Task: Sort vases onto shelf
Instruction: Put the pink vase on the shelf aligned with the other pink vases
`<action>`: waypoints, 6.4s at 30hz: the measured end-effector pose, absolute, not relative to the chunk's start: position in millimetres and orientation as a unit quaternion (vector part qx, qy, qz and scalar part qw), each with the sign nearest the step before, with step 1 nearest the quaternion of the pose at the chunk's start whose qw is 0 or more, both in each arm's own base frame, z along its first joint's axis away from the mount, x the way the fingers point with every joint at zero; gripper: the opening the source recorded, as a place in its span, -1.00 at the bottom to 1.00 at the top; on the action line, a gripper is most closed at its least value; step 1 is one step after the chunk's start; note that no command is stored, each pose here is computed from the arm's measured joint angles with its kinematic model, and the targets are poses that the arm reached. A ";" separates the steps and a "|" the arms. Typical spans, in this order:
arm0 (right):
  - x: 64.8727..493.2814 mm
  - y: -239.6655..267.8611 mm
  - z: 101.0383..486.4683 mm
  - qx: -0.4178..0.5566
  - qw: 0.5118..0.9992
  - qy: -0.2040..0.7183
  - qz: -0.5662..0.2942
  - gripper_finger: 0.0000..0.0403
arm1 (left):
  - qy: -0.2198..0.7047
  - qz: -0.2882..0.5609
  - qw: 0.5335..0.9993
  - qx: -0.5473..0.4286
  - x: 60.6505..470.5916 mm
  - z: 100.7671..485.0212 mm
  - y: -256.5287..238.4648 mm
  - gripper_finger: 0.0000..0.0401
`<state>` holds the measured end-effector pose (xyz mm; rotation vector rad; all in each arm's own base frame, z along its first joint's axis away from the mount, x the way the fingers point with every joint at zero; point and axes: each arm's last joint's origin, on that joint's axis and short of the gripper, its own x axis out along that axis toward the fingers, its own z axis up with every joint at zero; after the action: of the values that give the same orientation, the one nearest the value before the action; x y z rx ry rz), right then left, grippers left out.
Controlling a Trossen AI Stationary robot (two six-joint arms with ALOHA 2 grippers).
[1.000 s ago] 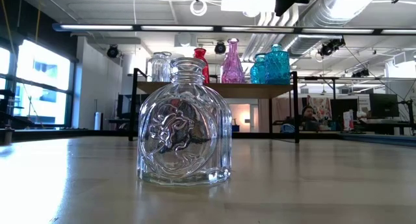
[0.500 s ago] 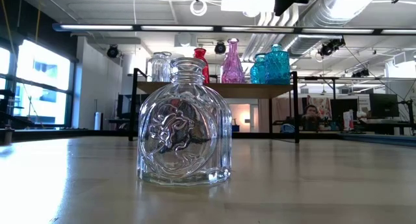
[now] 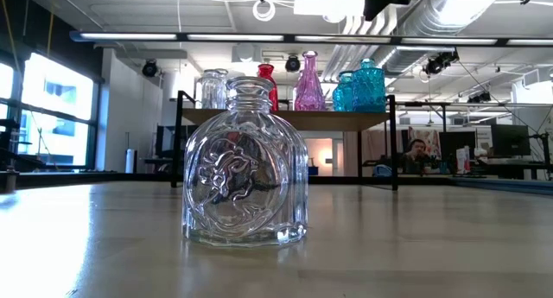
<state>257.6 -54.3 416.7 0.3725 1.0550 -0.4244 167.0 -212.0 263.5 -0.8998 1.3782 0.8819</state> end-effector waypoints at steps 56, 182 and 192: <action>257.7 -54.3 416.8 0.174 0.827 0.497 -0.199 -0.77 | 0.593 0.418 0.579 -0.373 176.9 241.2 -222.0 -0.95; 402.5 21.6 383.3 -0.085 0.958 0.272 -0.033 -0.21 | 0.256 0.124 0.921 -0.264 243.9 391.7 5.8 -1.00; 402.5 20.3 382.5 -0.092 0.955 0.275 -0.054 -0.27 | 0.235 0.103 0.929 -0.265 246.7 396.3 5.2 -1.00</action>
<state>402.5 20.3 382.5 -0.1867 0.5586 -0.1092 246.7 5.2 396.3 -0.5431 0.4813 0.2100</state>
